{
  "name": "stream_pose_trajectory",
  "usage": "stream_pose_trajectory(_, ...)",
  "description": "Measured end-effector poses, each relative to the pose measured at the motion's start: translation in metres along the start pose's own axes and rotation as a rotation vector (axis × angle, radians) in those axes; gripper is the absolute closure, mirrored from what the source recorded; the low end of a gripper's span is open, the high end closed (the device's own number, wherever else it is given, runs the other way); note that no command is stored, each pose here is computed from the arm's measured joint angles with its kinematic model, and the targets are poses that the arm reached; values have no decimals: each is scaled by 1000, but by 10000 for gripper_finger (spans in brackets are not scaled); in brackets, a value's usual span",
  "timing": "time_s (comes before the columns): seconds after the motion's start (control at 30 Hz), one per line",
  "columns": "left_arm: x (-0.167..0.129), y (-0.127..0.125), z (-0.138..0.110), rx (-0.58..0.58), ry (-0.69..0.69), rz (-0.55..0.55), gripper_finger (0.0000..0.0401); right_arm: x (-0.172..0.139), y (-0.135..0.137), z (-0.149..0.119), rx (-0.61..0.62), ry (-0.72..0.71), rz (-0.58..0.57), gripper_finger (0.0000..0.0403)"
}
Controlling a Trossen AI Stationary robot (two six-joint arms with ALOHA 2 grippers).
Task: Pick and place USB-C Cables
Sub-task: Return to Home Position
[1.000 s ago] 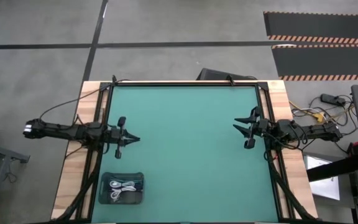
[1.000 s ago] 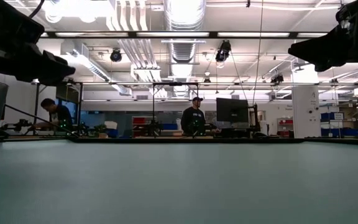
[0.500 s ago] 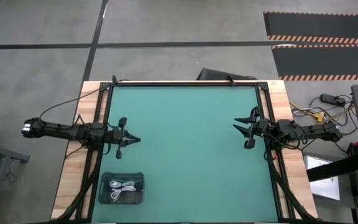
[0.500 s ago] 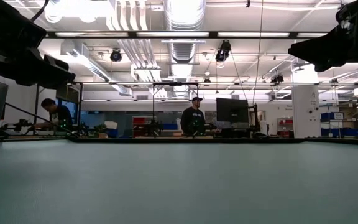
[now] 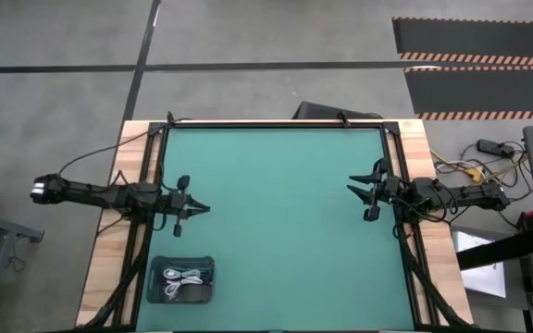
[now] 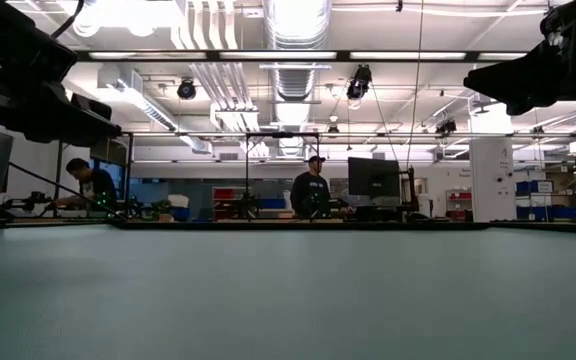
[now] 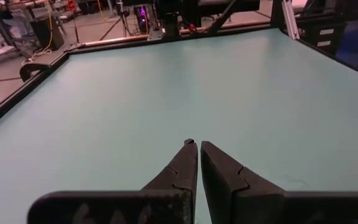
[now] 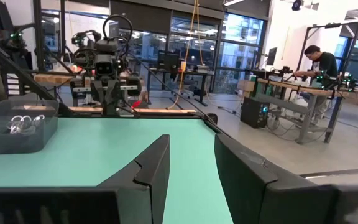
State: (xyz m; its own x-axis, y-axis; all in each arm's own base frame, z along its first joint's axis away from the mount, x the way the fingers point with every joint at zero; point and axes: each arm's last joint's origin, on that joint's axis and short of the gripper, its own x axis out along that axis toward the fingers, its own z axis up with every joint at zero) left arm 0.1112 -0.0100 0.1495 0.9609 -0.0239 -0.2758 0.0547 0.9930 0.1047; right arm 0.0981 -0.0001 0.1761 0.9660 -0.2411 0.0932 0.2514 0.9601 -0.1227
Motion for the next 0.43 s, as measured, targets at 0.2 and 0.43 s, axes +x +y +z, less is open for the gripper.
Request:
stream_pose_trajectory(0.2, 1, 0, -1, 1, 10, -1, 396, 0, 0, 0, 0, 0, 0, 284)
stream_pose_trajectory(0.43, 1, 0, -1, 1, 8, -1, 396, 0, 0, 0, 0, 0, 0, 284)
